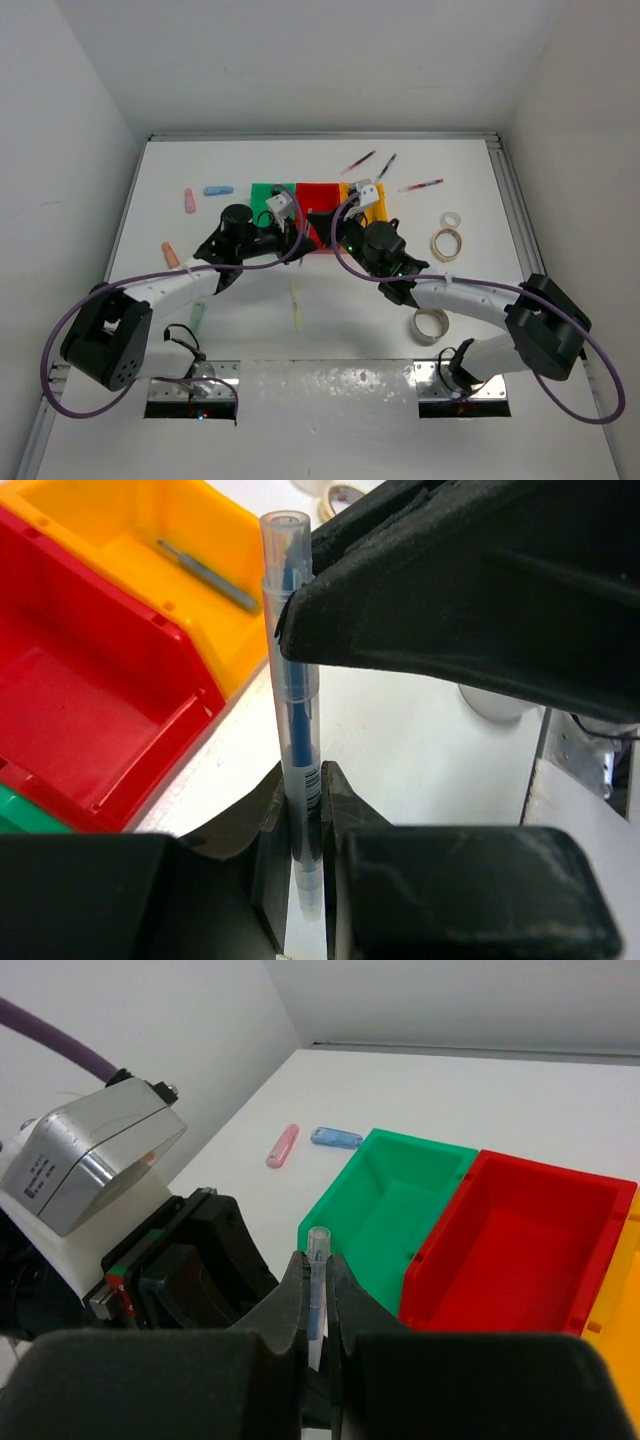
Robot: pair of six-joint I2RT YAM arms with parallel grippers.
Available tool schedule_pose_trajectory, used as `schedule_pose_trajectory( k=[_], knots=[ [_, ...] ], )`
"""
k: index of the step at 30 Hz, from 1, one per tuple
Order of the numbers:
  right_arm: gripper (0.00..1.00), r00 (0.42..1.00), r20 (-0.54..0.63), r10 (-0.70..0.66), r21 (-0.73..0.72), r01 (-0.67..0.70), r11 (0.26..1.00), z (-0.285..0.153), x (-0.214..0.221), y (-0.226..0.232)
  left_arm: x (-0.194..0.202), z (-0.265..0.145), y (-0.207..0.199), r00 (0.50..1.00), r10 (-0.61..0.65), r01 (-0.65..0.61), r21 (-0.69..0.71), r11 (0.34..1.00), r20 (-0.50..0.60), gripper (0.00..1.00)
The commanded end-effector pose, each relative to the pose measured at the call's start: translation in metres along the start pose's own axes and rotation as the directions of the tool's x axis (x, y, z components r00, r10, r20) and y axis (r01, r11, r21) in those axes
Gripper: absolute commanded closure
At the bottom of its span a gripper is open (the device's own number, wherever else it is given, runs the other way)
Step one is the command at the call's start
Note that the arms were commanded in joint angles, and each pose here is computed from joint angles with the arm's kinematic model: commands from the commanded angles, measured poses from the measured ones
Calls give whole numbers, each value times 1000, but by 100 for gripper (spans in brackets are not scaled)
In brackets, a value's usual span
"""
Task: Sort the stationery into containers
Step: Close the pen cap on the pen.
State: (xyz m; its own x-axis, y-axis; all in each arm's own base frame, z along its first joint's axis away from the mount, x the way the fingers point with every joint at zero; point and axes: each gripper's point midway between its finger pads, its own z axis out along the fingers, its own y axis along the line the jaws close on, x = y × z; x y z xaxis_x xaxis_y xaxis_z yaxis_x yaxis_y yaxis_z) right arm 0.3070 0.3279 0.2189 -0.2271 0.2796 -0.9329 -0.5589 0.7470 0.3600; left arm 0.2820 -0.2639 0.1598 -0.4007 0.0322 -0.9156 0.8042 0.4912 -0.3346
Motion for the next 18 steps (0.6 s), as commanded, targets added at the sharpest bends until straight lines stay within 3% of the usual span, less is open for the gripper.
schedule_pose_trajectory(
  k=[1, 18],
  knots=[
    [100, 942, -324, -92, -120, 56, 991, -38, 104, 10, -125, -8, -34, 889, 299, -340, 65, 938, 348, 100],
    [100, 882, -446, -156, -39, 155, 987, -73, 168, -20, -135, -12, -39, 889, 258, -308, 78, 948, 378, 100]
  ],
)
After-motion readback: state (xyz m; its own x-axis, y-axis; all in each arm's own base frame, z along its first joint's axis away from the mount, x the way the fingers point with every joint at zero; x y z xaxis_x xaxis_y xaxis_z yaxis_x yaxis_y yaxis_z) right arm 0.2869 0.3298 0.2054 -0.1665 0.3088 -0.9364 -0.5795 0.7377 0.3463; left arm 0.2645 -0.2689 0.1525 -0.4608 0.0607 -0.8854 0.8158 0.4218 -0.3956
